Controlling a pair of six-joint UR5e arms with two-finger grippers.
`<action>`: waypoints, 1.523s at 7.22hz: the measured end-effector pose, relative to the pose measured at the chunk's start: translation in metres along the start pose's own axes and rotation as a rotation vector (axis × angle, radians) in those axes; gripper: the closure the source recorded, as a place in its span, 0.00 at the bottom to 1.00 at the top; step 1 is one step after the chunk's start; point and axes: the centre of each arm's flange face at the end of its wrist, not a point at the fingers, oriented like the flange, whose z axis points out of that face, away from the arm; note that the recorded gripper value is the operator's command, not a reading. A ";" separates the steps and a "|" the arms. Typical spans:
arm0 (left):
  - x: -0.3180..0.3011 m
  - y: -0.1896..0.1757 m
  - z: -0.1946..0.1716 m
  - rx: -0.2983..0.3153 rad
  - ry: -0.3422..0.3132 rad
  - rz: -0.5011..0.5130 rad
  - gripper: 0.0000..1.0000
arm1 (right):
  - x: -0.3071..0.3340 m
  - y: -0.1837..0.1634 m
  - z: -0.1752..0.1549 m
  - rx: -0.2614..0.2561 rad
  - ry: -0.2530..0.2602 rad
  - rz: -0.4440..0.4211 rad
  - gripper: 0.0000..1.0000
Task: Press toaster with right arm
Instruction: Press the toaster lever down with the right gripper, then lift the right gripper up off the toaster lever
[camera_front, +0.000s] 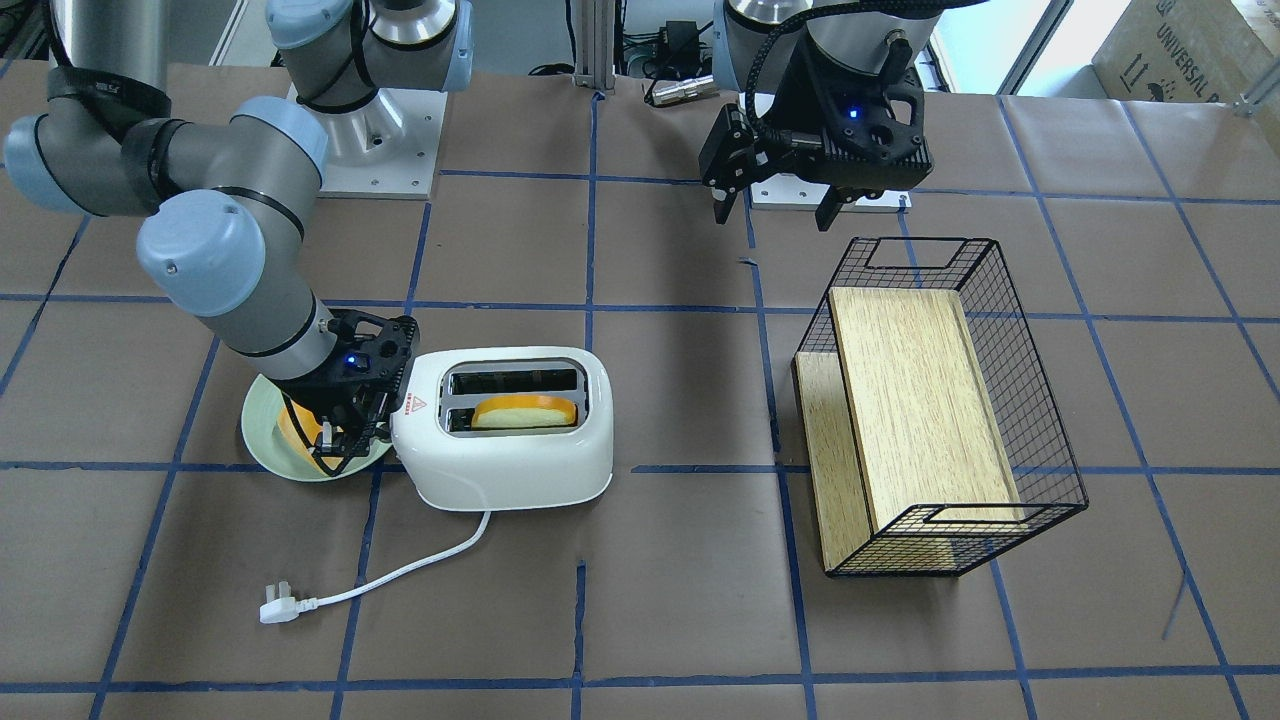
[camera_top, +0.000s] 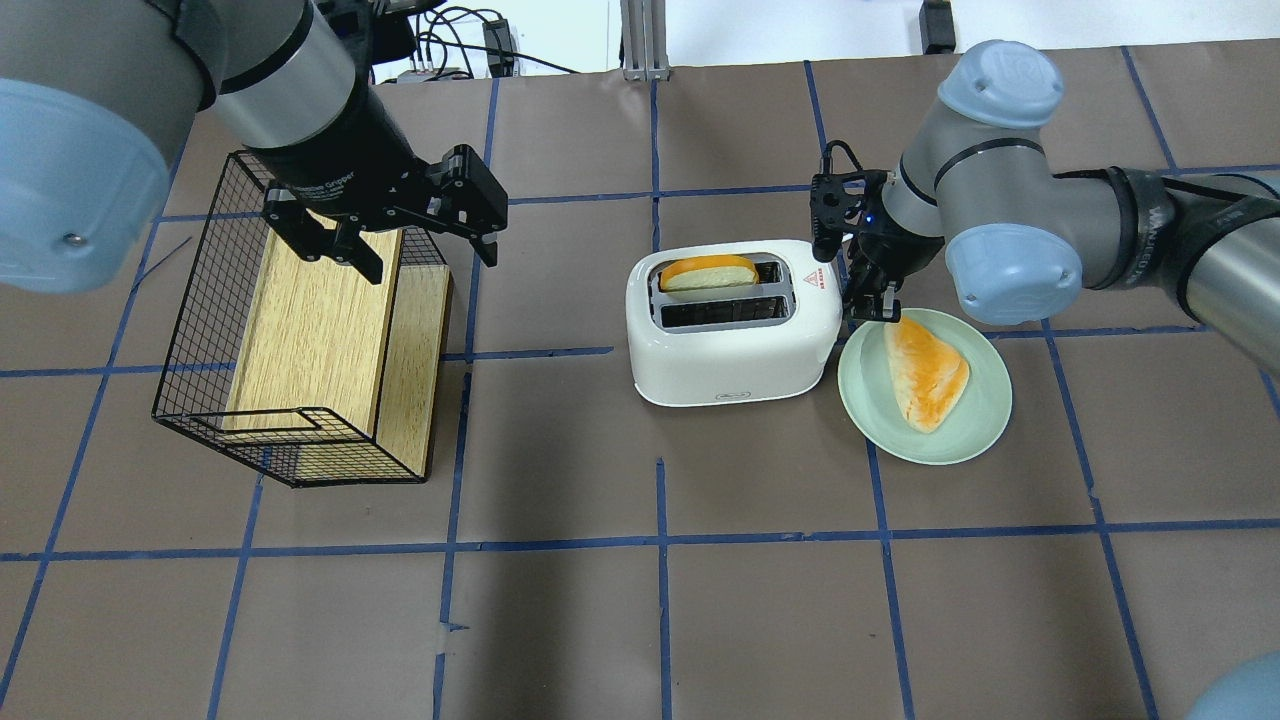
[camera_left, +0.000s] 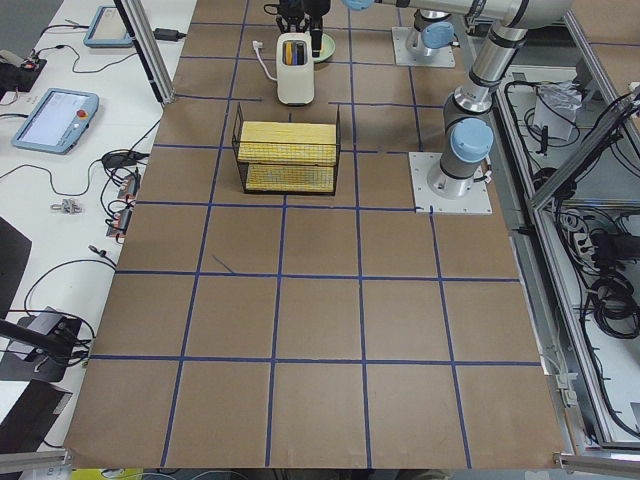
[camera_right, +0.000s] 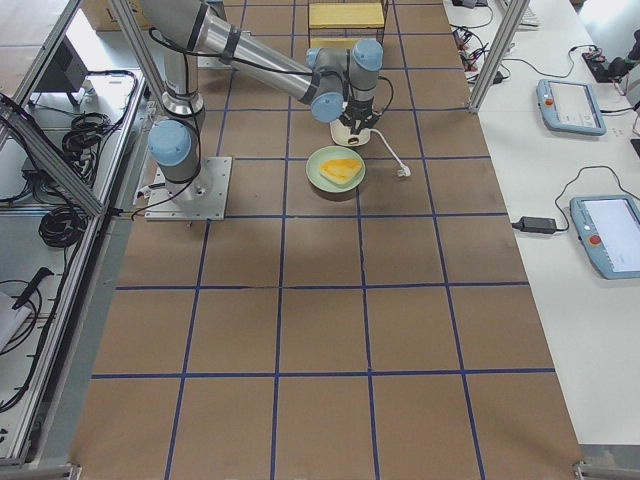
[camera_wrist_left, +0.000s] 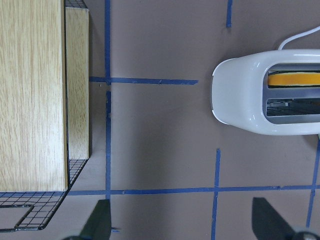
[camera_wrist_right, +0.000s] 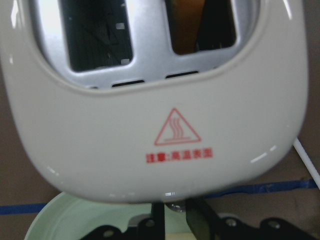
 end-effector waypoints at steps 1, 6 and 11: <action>0.000 0.000 0.000 0.000 0.001 0.000 0.00 | 0.000 0.000 0.001 0.000 -0.001 0.000 0.70; 0.000 0.000 0.000 0.000 0.000 0.000 0.00 | 0.003 0.001 0.004 0.008 0.002 -0.010 0.70; 0.000 0.000 0.000 0.000 0.000 0.000 0.00 | 0.004 0.001 -0.010 0.006 0.025 -0.009 0.68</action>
